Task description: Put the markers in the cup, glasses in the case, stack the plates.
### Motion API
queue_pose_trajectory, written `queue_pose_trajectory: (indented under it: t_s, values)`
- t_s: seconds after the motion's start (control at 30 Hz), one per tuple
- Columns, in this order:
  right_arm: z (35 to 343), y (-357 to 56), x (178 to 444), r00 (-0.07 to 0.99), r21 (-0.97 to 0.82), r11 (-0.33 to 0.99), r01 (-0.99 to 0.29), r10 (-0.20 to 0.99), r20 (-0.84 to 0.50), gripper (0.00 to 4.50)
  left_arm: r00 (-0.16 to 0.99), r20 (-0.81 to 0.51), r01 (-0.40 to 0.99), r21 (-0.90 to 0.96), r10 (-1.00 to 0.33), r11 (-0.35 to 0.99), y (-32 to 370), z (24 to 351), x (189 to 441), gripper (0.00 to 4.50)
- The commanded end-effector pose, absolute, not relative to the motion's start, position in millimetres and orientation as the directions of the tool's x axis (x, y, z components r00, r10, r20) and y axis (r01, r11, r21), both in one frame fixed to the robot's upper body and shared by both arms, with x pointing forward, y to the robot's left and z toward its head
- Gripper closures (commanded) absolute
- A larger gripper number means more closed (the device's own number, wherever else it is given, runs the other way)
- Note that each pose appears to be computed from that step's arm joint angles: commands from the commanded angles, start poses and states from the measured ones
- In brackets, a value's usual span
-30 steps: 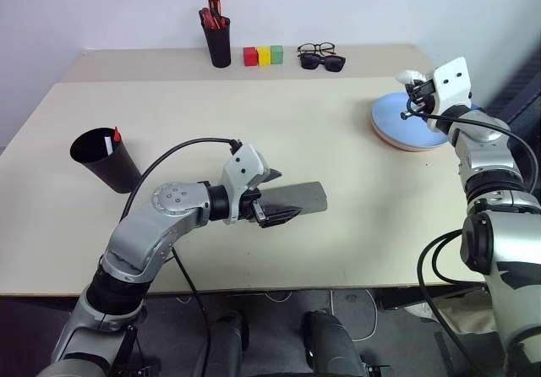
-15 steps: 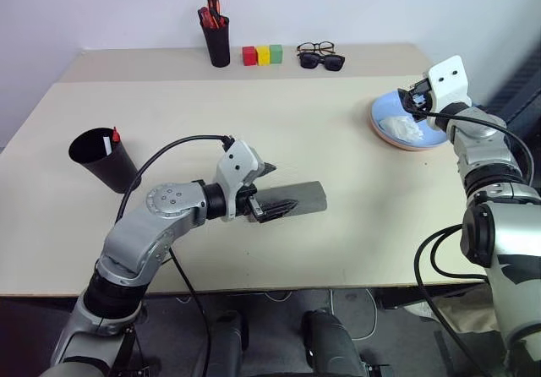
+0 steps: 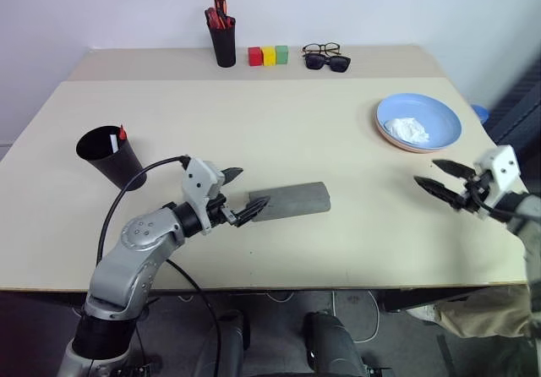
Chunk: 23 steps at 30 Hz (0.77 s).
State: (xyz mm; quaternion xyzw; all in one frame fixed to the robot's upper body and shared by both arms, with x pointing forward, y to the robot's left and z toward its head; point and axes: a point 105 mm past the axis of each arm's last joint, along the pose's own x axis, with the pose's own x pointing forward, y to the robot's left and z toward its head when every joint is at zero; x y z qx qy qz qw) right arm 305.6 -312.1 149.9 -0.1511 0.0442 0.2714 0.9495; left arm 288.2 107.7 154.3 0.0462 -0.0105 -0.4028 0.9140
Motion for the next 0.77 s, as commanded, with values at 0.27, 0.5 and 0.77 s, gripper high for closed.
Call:
queue_pose_trajectory:
  t_s: [0.27,0.5,0.77]
  values:
    - [170,-311,261,0.873,-0.263,0.832,-0.488,0.470,-0.132,1.63,0.770,-0.007,0.636,0.101,-0.639,0.765,151,152,262,0.00]
    - [164,-305,257,0.879,-0.241,0.845,-0.478,0.460,-0.130,1.63,0.786,-0.022,0.617,0.089,-0.618,0.782,159,151,251,0.00]
    - [158,-301,258,0.881,-0.241,0.847,-0.474,0.453,-0.139,1.63,0.792,-0.039,0.609,0.109,-0.609,0.785,163,145,247,0.00]
